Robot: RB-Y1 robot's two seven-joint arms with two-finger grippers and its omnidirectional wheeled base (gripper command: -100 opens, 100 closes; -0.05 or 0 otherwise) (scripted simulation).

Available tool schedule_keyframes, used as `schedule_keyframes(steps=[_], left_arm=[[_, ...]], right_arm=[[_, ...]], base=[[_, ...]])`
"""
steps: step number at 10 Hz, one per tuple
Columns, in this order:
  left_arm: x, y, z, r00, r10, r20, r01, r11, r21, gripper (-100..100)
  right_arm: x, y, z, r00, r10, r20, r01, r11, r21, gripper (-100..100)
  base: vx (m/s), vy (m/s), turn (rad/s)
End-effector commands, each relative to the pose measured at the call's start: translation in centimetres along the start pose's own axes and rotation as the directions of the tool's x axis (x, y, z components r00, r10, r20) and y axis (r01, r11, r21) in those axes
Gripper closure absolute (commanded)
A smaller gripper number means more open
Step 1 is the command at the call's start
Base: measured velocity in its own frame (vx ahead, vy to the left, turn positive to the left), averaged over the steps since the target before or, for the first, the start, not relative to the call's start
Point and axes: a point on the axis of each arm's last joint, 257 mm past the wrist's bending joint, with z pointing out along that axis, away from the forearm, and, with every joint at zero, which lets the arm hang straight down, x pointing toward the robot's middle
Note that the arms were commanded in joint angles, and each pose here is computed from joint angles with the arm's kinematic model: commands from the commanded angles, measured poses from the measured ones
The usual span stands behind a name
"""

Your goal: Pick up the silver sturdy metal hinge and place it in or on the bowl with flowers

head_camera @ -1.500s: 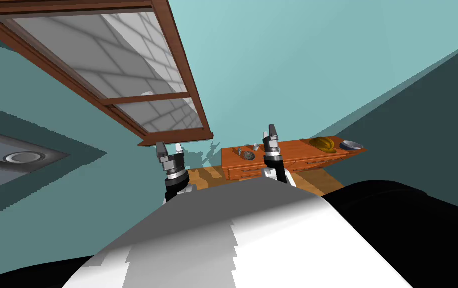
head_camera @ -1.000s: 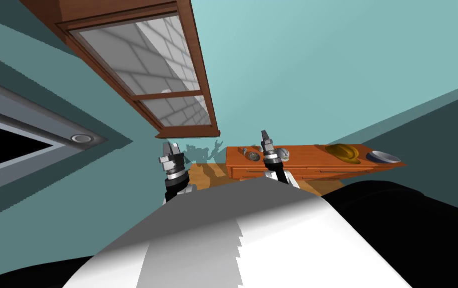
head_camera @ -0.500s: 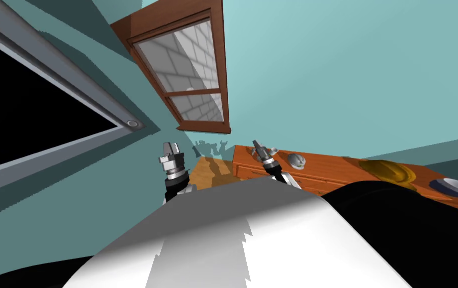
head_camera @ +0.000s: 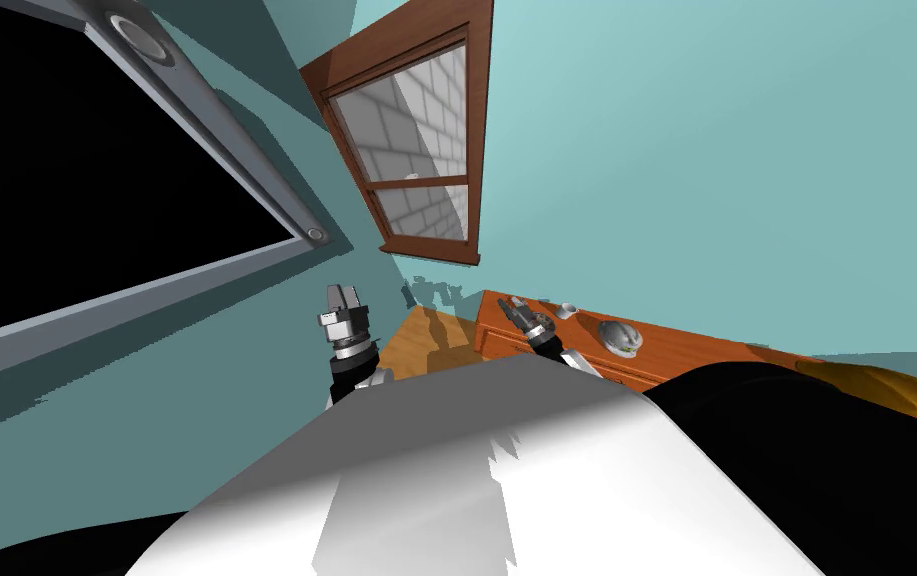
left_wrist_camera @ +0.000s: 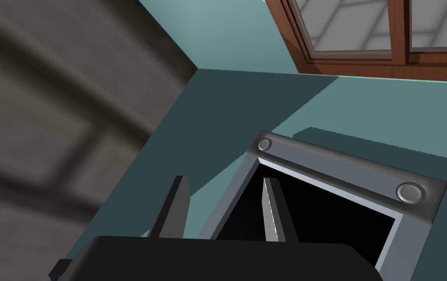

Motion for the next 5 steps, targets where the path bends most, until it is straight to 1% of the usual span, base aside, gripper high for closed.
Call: schedule_keyframes(steps=[1, 2, 3, 4, 5], left_arm=[[0.0, 0.0, 0.0, 1.0, 0.0, 0.0, 0.0, 1.0, 0.0, 0], [0.0, 0.0, 0.0, 1.0, 0.0, 0.0, 0.0, 1.0, 0.0, 0], [0.0, 0.0, 0.0, 1.0, 0.0, 0.0, 0.0, 1.0, 0.0, 0], [0.0, 0.0, 0.0, 1.0, 0.0, 0.0, 0.0, 1.0, 0.0, 0], [0.0, 0.0, 0.0, 1.0, 0.0, 0.0, 0.0, 1.0, 0.0, 0]], right_arm=[[2.4, -0.9, -1.1, 0.993, -0.08, -0.088, 0.08, 0.997, -0.006, -100], [4.5, -1.6, -2.1, 0.98, -0.132, -0.151, 0.132, 0.991, -0.013, -100], [4.7, -1.7, -2.2, 0.975, -0.149, -0.165, 0.148, 0.989, -0.021, -100], [7.0, -2.7, -3.6, 0.947, -0.213, -0.239, 0.209, 0.977, -0.041, -100], [7.1, -2.7, -3.6, 0.946, -0.216, -0.241, 0.212, 0.976, -0.043, -100]], base=[[-0.029, 0.01, 0.328], [-0.038, 0.005, 0.455], [-0.028, -0.005, 0.157], [-0.027, 0.001, 0.334], [-0.021, -0.008, 0.176]])
